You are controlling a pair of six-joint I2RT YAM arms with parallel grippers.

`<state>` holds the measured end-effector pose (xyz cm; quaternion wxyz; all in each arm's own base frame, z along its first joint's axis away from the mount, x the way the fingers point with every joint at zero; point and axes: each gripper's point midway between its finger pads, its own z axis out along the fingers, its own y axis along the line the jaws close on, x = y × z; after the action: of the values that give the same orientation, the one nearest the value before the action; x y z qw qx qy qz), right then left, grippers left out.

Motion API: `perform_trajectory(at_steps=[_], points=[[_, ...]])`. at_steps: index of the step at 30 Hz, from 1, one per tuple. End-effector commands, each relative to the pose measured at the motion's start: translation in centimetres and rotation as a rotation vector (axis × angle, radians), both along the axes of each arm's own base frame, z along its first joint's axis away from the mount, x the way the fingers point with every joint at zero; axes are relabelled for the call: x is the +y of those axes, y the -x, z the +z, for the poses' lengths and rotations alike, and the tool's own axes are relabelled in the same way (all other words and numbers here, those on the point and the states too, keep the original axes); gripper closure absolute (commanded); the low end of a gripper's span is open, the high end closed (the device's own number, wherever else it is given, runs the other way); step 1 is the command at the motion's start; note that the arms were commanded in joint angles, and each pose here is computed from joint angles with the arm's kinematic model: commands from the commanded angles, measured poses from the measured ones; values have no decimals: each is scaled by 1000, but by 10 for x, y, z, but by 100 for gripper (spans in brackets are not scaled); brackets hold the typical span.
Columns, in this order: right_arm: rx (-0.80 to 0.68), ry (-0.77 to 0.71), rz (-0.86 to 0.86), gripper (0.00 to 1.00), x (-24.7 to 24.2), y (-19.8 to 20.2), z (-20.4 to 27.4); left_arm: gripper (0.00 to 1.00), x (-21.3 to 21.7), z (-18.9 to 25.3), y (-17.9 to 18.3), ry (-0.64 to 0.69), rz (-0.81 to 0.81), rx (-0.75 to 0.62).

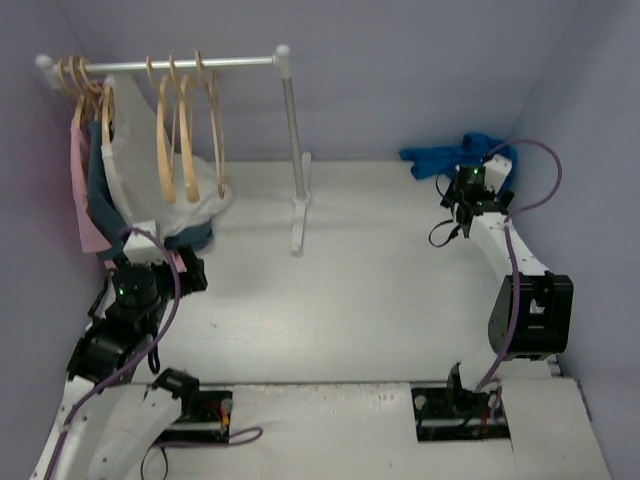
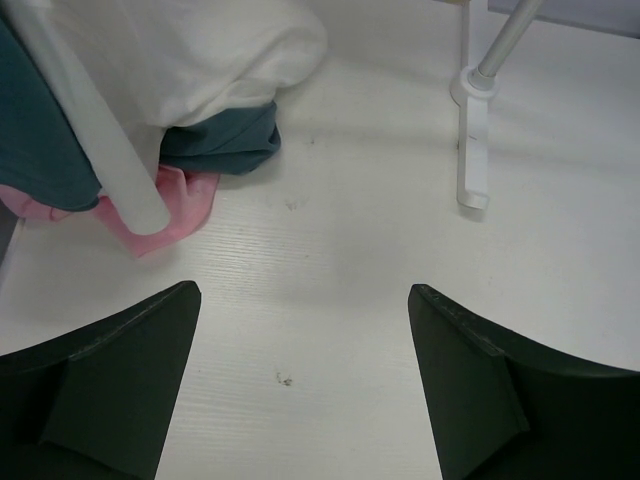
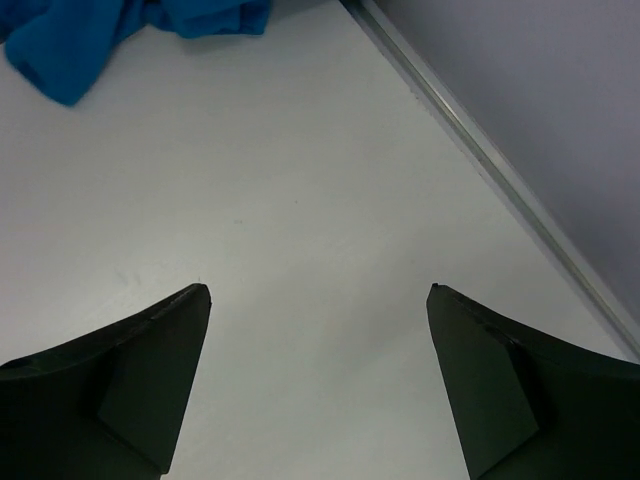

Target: Place the t-shirt on the hanger

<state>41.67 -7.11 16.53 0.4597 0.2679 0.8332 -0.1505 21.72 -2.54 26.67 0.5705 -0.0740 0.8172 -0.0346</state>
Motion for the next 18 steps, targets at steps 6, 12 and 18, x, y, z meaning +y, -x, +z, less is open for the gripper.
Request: perform_trajectory(at_steps=[6, 12, 18], points=[[-164, -138, -179, 30, -62, -114, -9, 19, -18, 27, -5, 104, -46, -47], [-209, -194, -206, 30, -77, -167, -30, 19, -21, 18, -9, 102, -53, -10], [-275, -257, -236, 31, -88, -209, -47, 19, -24, 6, -15, 115, -35, 53]])
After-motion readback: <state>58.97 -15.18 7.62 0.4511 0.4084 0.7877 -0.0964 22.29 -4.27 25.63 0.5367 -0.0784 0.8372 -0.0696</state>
